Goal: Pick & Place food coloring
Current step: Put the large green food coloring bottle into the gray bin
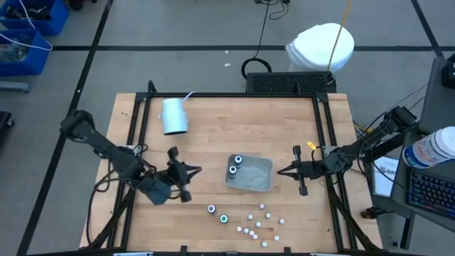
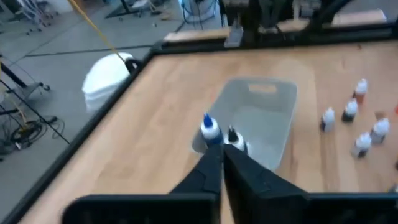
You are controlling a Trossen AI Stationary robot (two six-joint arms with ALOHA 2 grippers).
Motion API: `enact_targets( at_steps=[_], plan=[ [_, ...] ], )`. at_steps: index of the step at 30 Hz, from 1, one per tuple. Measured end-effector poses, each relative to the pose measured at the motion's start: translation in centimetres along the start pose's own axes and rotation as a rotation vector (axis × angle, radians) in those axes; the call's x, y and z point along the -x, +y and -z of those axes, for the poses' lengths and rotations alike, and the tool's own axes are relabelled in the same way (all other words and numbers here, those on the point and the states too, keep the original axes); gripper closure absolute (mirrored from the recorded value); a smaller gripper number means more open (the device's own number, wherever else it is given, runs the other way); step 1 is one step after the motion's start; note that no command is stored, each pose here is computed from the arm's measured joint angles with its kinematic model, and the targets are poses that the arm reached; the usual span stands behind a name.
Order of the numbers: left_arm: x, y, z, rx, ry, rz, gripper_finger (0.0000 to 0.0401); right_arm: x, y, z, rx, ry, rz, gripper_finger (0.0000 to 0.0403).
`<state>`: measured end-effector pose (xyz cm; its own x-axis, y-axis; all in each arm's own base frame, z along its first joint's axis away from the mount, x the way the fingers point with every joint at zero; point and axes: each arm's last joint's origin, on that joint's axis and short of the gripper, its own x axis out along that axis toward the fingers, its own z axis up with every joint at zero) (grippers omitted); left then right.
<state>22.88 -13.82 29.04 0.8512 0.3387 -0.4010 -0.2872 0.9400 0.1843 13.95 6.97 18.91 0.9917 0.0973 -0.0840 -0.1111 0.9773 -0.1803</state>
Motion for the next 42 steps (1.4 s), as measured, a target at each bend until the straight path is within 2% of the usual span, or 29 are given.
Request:
enact_targets(
  at_steps=[6, 12, 16, 18, 21, 26, 29, 33, 39, 42],
  plan=[
    [-1.8, -1.1, 4.7, -0.056, -0.070, 0.145, 0.0396, -0.2, 0.2, 0.3, -0.019, 0.021, -0.006, 0.0403],
    [-2.1, -0.8, 8.1, -0.091, -0.327, 0.333, 0.0397, -0.7, 0.5, 0.6, -0.015, 0.031, -0.007, 0.0403],
    [-2.0, 0.9, 9.6, -0.057, -0.425, 0.321, 0.0398, -1.2, 0.9, 1.0, 0.015, 0.040, -0.078, 0.0403],
    [-2.1, 2.0, 10.1, -0.031, -0.425, 0.299, 0.0398, -1.4, 1.1, 0.9, 0.054, 0.023, -0.112, 0.0403],
    [-2.4, 3.1, 10.3, 0.023, -0.425, 0.284, 0.0398, -1.8, 1.2, 0.4, 0.069, -0.023, -0.103, 0.0403],
    [-2.9, 4.0, 10.9, 0.088, -0.397, 0.226, 0.0396, -4.2, 1.9, -2.7, 0.119, -0.020, -0.103, 0.0403],
    [-3.1, 4.2, 11.1, 0.094, -0.376, 0.212, 0.0387, -6.6, 2.6, -5.3, 0.132, 0.063, -0.105, 0.0403],
    [-3.2, 4.3, 11.1, 0.056, -0.379, 0.192, 0.0375, -9.9, 3.0, -8.8, 0.060, 0.262, -0.080, 0.0403],
    [-3.2, 4.3, 11.1, 0.032, -0.382, 0.188, 0.0379, -15.3, 4.7, -12.7, -0.025, 0.455, -0.188, 0.0403],
    [-3.2, 4.3, 11.1, -0.014, -0.387, 0.179, 0.0385, -17.7, 5.8, -13.8, -0.074, 0.525, -0.245, 0.0403]
  ],
)
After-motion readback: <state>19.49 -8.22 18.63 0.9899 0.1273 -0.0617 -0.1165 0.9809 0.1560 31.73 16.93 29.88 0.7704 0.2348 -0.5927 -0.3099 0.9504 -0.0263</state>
